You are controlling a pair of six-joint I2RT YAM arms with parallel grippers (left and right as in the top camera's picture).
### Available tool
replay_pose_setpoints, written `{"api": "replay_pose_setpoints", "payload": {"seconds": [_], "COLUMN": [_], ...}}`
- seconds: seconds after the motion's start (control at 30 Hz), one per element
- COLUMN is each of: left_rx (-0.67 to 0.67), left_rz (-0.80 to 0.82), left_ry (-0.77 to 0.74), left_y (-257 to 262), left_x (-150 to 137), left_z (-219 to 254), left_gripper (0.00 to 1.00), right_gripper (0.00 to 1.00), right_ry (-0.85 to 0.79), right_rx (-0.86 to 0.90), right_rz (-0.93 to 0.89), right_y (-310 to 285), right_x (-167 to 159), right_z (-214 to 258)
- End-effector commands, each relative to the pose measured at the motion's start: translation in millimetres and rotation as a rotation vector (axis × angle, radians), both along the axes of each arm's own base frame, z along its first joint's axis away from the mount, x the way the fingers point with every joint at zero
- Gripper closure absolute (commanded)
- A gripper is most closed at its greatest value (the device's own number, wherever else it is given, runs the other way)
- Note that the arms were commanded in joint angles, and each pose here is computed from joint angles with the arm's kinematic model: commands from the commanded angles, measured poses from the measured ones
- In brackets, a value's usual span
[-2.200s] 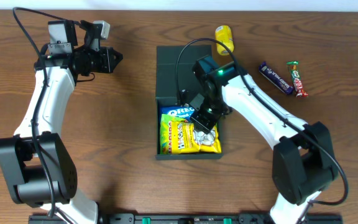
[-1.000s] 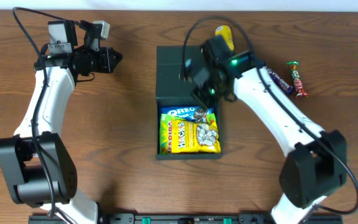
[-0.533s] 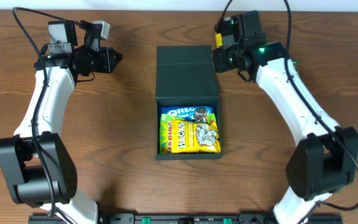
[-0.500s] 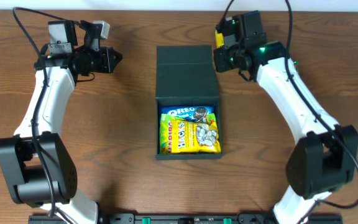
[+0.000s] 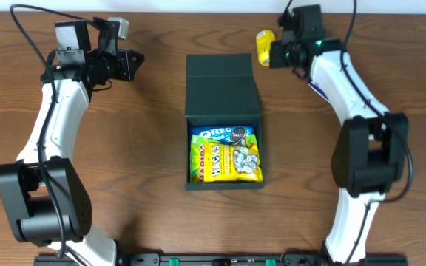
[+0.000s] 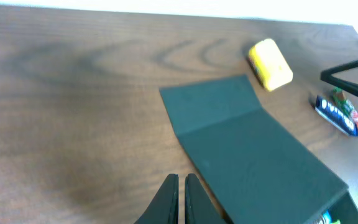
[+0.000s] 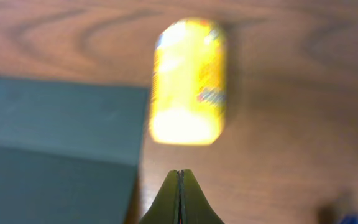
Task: Pack container
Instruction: 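Move right gripper to the yellow can and grasp it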
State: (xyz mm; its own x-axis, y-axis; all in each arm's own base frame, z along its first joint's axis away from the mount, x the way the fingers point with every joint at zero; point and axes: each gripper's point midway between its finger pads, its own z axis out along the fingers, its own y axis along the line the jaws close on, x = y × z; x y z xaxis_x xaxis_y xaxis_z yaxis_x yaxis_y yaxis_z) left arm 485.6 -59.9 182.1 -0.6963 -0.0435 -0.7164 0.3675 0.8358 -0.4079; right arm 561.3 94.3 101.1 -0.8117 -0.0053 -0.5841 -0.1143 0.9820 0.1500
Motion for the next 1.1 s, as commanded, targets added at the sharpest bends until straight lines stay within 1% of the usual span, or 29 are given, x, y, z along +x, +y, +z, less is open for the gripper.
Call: {"api": "replay_pose_setpoints", "payload": {"seconds": [0.0,0.13,0.17,0.2,0.27,0.3,0.33,0.37,0.4,0.57,0.67,0.87,1.07], "left_rx": [-0.026,-0.066,-0.068,-0.07,-0.071,-0.073,-0.076,-0.077,-0.076,-0.066,-0.055,-0.055,-0.054], "left_rz": [0.036,0.08,0.097,0.112,0.123,0.126,0.128,0.129,0.129,0.142,0.157,0.157,0.157], "left_ry": [-0.067,-0.114,-0.115,-0.115,-0.113,-0.111,-0.108,-0.107,-0.108,-0.112,-0.116,-0.12,-0.12], "left_y": [2,4,6,7,9,9,9,9,9,11,14,14,14], "left_x": [12,24,26,28,29,29,29,29,29,30,32,32,32], "left_z": [25,40,41,41,42,41,41,41,41,41,41,42,42], "left_gripper": [0.94,0.93,0.93,0.93,0.93,0.94,0.94,0.94,0.94,0.94,0.93,0.93,0.93], "right_gripper": [0.99,0.99,0.94,0.75,0.35,0.23,0.08,0.03,0.01,0.01,0.01,0.01,0.01], "right_ry": [-0.044,-0.03,-0.03,-0.035,-0.047,-0.051,-0.054,-0.056,-0.057,-0.056,-0.031,0.003,0.04], "right_rx": [0.0,0.01,0.025,0.037,0.05,0.054,0.051,0.044,0.034,-0.014,-0.023,-0.039,-0.146], "right_rz": [-0.036,-0.028,-0.017,-0.01,0.0,0.007,0.014,0.028,0.046,0.137,0.165,0.178,0.127], "right_y": [-19,-25,-23,-21,-18,-16,-14,-11,-8,9,20,27,14], "right_x": [34,59,65,69,76,78,78,77,77,72,68,64,61], "right_z": [11,0,-3,-4,-7,-7,-8,-8,-8,-14,-30,-47,-67]}}
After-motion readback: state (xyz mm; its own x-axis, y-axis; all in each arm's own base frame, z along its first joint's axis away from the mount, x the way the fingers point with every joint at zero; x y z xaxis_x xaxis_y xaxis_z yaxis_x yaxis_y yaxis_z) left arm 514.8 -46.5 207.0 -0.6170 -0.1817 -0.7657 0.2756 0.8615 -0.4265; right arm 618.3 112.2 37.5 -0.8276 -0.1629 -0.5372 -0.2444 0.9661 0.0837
